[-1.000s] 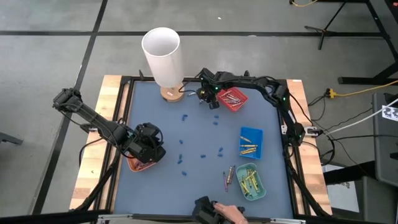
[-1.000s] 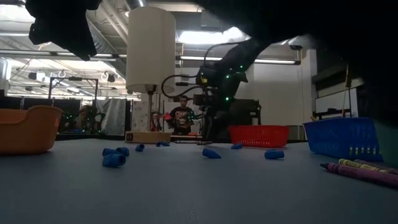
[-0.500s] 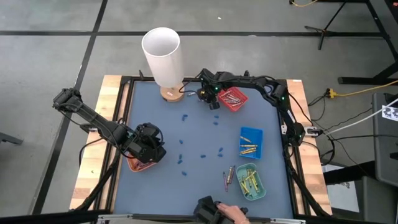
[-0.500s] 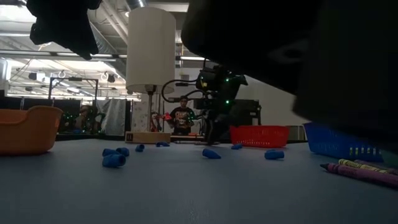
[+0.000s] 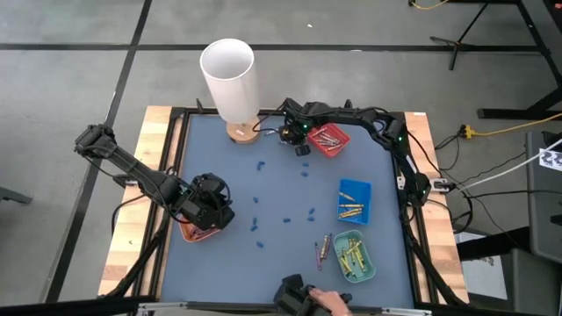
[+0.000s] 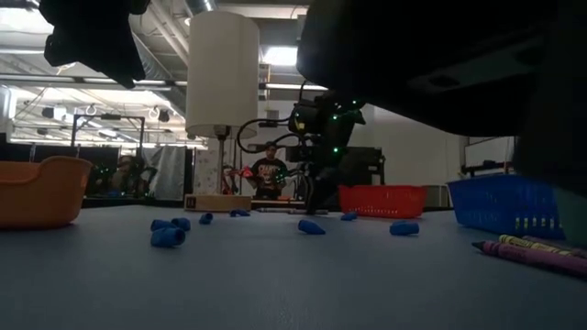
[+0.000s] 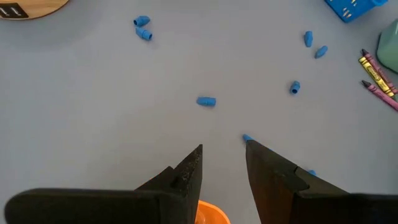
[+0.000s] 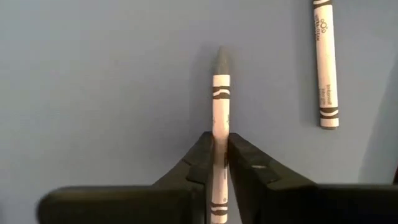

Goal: Sort crayons
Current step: Put the grey crayon into the red bin

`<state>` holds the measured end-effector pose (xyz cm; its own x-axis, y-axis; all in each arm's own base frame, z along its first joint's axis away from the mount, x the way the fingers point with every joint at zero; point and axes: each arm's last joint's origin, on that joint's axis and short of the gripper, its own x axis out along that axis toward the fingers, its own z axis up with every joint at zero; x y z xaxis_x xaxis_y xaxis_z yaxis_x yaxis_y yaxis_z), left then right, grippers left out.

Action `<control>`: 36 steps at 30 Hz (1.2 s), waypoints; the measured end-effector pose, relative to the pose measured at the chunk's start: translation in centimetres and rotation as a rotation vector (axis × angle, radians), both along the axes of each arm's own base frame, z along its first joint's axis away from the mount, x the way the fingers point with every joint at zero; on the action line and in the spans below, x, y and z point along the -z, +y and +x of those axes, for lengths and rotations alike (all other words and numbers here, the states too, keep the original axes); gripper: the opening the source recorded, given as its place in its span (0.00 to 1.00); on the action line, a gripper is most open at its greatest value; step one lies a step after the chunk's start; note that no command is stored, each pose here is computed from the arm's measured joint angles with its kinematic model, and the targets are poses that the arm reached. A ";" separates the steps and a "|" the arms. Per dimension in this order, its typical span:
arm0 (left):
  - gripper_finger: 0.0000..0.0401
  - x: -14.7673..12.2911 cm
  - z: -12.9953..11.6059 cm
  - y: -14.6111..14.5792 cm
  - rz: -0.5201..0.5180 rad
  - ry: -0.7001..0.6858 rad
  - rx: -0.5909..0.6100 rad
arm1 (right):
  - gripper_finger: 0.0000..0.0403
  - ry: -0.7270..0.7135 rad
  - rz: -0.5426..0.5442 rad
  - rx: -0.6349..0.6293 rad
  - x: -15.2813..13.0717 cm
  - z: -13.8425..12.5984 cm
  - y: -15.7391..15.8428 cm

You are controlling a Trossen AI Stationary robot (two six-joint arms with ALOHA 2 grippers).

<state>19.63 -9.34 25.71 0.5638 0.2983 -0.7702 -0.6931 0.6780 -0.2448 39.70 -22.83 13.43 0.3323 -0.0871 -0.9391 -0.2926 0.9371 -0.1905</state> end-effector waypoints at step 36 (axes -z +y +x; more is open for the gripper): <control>0.27 -1.3 4.1 4.3 0.291 -0.114 0.042 | 0.06 0.188 0.005 -0.013 -8.3 0.8 1.6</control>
<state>23.72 -5.02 26.98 0.6580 0.4715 -0.5872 -0.6421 0.7587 -0.1103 40.52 -21.23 21.77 0.1523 -0.0786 -0.9852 -0.3351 0.9337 -0.1262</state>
